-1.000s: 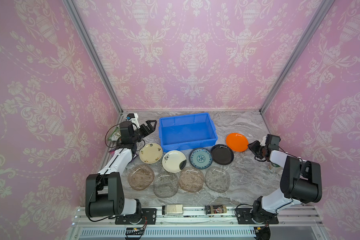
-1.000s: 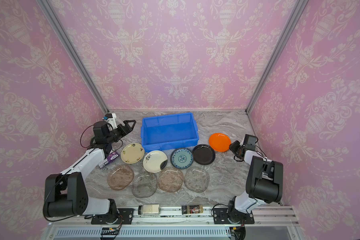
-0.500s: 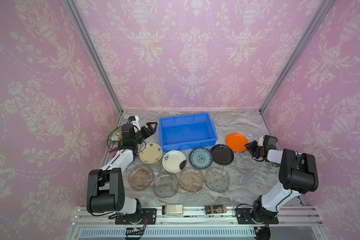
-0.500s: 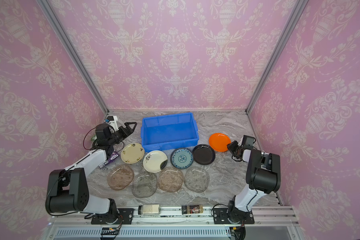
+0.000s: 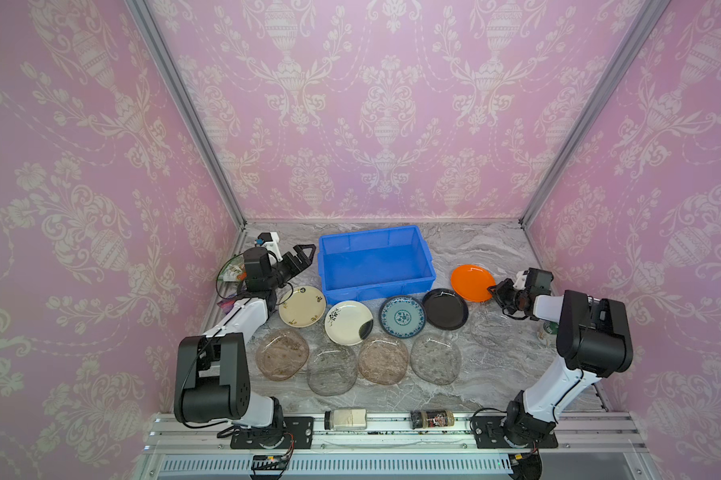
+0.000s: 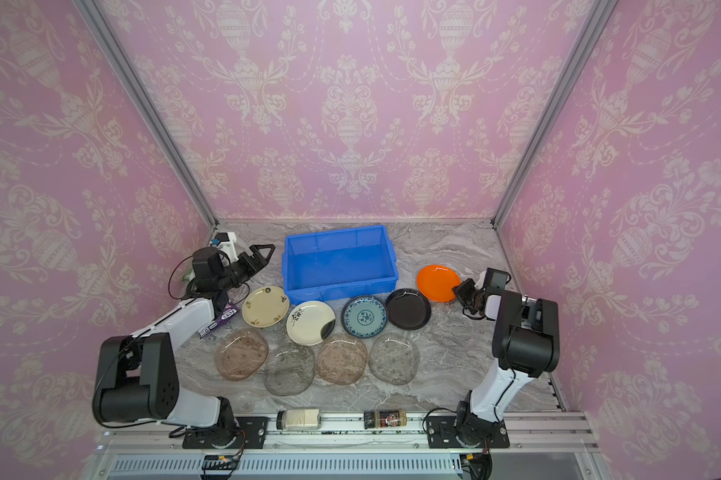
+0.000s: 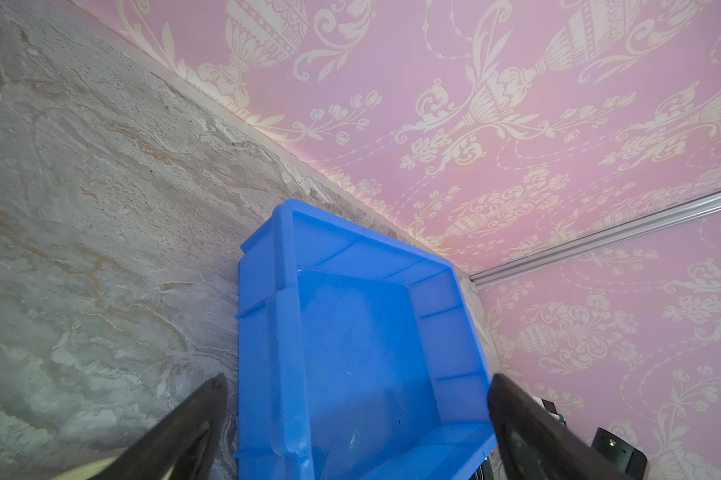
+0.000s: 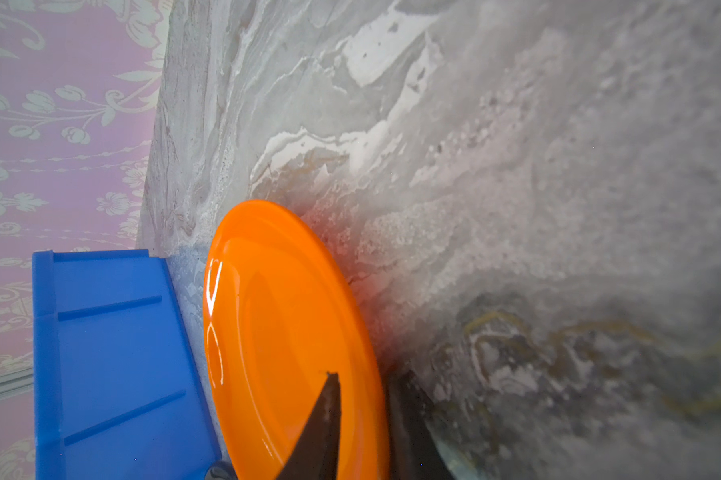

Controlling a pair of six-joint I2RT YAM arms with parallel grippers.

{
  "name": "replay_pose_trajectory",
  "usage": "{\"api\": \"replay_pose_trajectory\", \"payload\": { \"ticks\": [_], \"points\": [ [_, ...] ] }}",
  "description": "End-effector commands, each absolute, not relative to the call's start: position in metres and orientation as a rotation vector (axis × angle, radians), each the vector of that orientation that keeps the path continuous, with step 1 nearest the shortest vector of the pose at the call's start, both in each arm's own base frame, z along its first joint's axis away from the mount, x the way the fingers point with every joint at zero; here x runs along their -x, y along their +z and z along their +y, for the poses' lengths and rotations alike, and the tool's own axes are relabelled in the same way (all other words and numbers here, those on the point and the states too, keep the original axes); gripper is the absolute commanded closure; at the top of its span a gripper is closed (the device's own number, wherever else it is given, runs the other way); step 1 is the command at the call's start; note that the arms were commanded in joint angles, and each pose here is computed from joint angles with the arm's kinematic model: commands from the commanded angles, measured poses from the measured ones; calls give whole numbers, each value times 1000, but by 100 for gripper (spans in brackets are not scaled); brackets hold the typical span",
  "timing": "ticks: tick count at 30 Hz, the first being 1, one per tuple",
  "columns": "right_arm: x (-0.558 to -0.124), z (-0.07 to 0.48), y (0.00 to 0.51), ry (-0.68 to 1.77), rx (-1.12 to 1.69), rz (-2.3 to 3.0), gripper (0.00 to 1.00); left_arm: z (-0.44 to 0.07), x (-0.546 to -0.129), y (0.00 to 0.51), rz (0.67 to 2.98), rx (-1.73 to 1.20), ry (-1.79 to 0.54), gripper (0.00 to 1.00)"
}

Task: Place the plates into the plastic bin on the countertop
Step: 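Lower the right gripper onto the orange plate rim and close on it, then carry the orange plate into the blue bin with the right gripper and release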

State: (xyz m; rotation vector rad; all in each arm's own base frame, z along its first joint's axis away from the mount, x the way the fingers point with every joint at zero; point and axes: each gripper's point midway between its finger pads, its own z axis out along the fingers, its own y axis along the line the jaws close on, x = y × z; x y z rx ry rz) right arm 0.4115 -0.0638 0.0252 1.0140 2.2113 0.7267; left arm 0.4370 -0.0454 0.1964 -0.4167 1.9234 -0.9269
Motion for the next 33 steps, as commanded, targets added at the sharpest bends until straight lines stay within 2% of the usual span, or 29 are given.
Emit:
{"api": "replay_pose_trajectory", "payload": {
  "ticks": [1, 5, 7, 17, 26, 33],
  "points": [
    [-404, -58, 10, 762, -1068, 2256, 84, -48, -435, 194, 1926, 416, -919, 1],
    [-403, -58, 10, 765, -1068, 2253, 91, -45, -435, 190, 1936, 433, -904, 1],
    [-403, -59, 11, 763, -1068, 2248, 99, -43, -436, 189, 1935, 444, -893, 1],
    [-401, -77, 30, 627, -1113, 2186, 100, -31, -441, 185, 1951, 511, -814, 1],
    [-411, -98, 122, 444, -1053, 1969, 100, -22, -441, 188, 1934, 564, -775, 1],
    [-427, -57, 207, 483, -898, 1824, 100, -34, -436, 201, 1947, 448, -789, 1]
  ]
}}
